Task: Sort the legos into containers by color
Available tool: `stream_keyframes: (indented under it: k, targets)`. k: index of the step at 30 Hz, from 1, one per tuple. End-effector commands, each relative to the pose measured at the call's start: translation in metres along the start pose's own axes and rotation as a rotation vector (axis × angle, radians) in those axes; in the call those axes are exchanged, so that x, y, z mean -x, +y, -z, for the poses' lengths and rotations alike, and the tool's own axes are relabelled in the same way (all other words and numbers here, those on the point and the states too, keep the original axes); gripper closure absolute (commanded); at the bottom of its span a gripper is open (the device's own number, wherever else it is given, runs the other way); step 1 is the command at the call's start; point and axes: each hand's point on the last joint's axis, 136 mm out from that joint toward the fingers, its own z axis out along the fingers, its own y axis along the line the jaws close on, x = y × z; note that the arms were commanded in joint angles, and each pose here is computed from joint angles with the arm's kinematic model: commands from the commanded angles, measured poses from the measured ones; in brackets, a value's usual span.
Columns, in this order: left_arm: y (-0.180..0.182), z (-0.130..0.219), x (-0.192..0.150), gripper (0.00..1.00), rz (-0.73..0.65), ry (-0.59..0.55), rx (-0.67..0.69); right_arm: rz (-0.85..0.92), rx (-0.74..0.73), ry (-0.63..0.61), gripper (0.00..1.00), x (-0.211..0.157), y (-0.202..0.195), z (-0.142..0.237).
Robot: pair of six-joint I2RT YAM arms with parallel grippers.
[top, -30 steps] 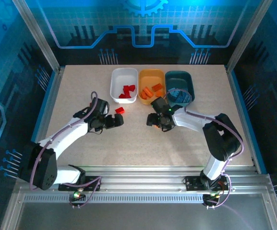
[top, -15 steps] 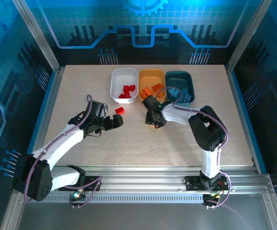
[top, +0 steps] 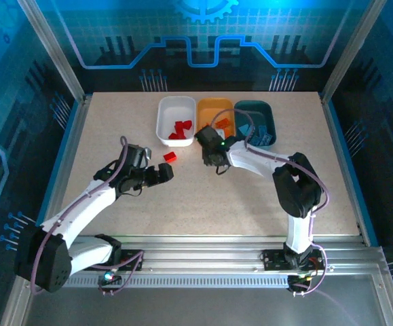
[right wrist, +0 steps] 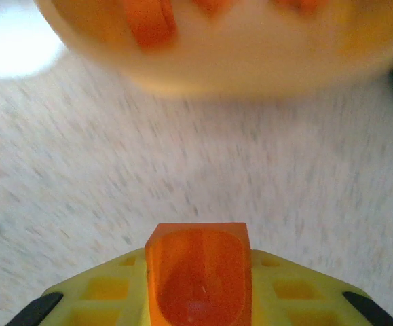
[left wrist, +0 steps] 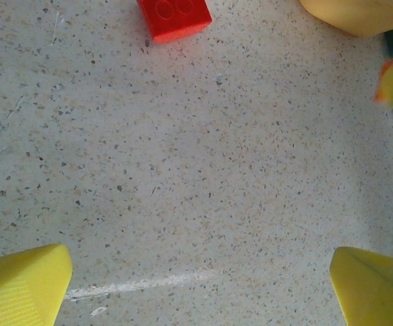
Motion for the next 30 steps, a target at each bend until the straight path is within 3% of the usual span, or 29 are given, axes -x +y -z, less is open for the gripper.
stream_keyframes:
  k: [1, 8, 12, 15, 21, 26, 30]
  targets:
    - [0.002, -0.002, -0.002, 0.01, 0.024, 0.017, 0.003, 0.049, -0.007, -0.100, 0.73, 0.056, -0.010, 0.000]
    - [0.009, -0.010, -0.003, 0.01, 0.041, 0.028, 0.038, 0.094, -0.011, -0.060, 0.71, 0.107, -0.008, -0.042]
    - [0.009, -0.013, 0.000, 0.01, 0.042, 0.029, 0.044, 0.090, -0.002, -0.048, 0.55, 0.123, -0.014, -0.050]
    - [0.006, -0.015, 0.003, 0.01, 0.046, 0.034, 0.039, 0.095, 0.020, -0.074, 0.43, 0.134, -0.013, -0.038]
    - [-0.002, -0.020, 0.021, 0.01, 0.032, 0.017, 0.051, 0.090, 0.067, -0.181, 0.38, 0.153, -0.019, 0.025]
    - [0.002, -0.034, 0.038, 0.01, 0.017, 0.005, 0.120, 0.046, 0.036, -0.239, 0.36, 0.135, -0.055, 0.075]
    - [0.011, -0.058, 0.048, 0.07, -0.012, 0.034, 0.187, -0.112, -0.032, -0.186, 0.33, 0.081, -0.121, 0.081]
